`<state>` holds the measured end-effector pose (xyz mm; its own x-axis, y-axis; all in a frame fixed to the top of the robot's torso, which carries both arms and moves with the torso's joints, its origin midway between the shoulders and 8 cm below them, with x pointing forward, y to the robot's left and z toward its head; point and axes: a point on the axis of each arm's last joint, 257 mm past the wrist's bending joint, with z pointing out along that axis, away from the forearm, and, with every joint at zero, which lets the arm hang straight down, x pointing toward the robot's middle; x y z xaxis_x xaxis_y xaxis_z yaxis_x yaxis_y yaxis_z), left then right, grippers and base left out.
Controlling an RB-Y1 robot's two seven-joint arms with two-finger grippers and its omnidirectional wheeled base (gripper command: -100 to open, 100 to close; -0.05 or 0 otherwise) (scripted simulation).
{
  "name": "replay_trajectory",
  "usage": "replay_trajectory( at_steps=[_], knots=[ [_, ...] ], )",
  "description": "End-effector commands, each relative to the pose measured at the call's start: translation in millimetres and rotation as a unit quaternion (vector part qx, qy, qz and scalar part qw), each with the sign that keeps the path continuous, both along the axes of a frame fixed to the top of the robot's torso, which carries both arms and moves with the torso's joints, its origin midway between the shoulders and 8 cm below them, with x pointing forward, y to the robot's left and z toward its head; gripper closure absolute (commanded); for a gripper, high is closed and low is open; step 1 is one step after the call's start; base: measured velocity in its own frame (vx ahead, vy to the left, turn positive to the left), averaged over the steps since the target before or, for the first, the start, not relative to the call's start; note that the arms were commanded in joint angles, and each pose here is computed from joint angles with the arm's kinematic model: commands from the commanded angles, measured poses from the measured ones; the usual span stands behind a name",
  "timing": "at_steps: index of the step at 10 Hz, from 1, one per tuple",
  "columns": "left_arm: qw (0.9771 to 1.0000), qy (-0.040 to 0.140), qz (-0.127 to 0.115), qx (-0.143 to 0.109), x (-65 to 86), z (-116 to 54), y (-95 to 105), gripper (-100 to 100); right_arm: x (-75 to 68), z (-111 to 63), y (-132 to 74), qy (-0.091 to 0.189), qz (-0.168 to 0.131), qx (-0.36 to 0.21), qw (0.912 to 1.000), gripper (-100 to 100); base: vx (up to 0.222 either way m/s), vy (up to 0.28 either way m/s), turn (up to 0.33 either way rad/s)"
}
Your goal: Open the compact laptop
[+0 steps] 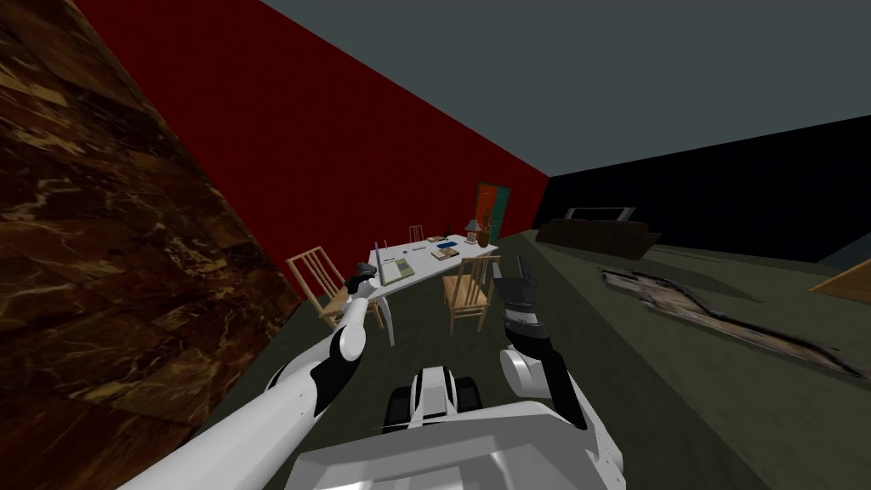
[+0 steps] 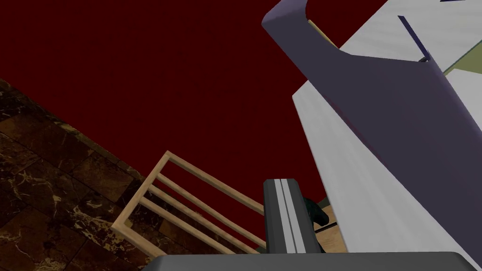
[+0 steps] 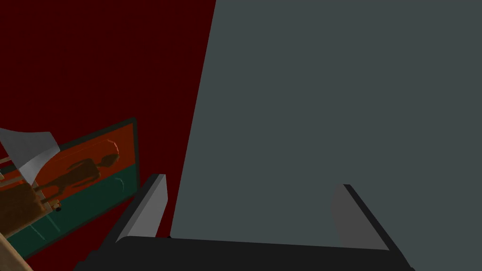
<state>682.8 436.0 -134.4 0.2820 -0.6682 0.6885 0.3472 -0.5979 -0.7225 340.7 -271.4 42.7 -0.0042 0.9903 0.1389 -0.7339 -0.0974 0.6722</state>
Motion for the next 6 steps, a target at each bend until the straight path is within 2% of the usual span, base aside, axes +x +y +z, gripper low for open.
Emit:
replay_trajectory(
  at_steps=[1, 2, 3, 4, 5, 6],
  knots=[
    [0.9997, 0.014, 0.020, 0.005, -6.5, -10.9, 8.1, 100, 0.0, -0.1, 0.0, 0.000, 0.000, 0.000, 1.0000, 0, -0.095, 0.045, -0.351],
    [0.9994, 0.014, 0.030, -0.005, -11.1, -15.5, 17.2, 100, 0.0, 0.1, 0.1, 0.000, 0.000, 0.000, 1.0000, 0, -0.115, 0.060, -0.233],
    [0.9990, 0.014, 0.040, -0.016, -15.9, -20.3, 26.0, 100, 0.0, 0.0, 0.0, 0.000, 0.000, 0.000, 1.0000, 0, -0.055, 0.030, 0.024],
    [0.9993, 0.014, 0.034, -0.010, -13.1, -16.9, 19.5, 100, 0.0, -0.1, 0.0, 0.000, 0.000, 0.000, 1.0000, 0, -0.016, 0.008, 0.018],
    [0.9991, 0.021, 0.035, -0.006, -12.5, -15.8, 25.3, -100, 0.0, -0.1, 0.0, 0.000, 0.000, 0.000, 1.0000, 0, 0.017, -0.112, 0.059],
    [0.9991, 0.024, 0.035, -0.005, -12.0, -15.8, 26.1, -100, 0.0, -0.1, 0.0, 0.000, 0.000, 0.000, 1.0000, 0, 0.064, -0.171, 0.081]
  ],
)
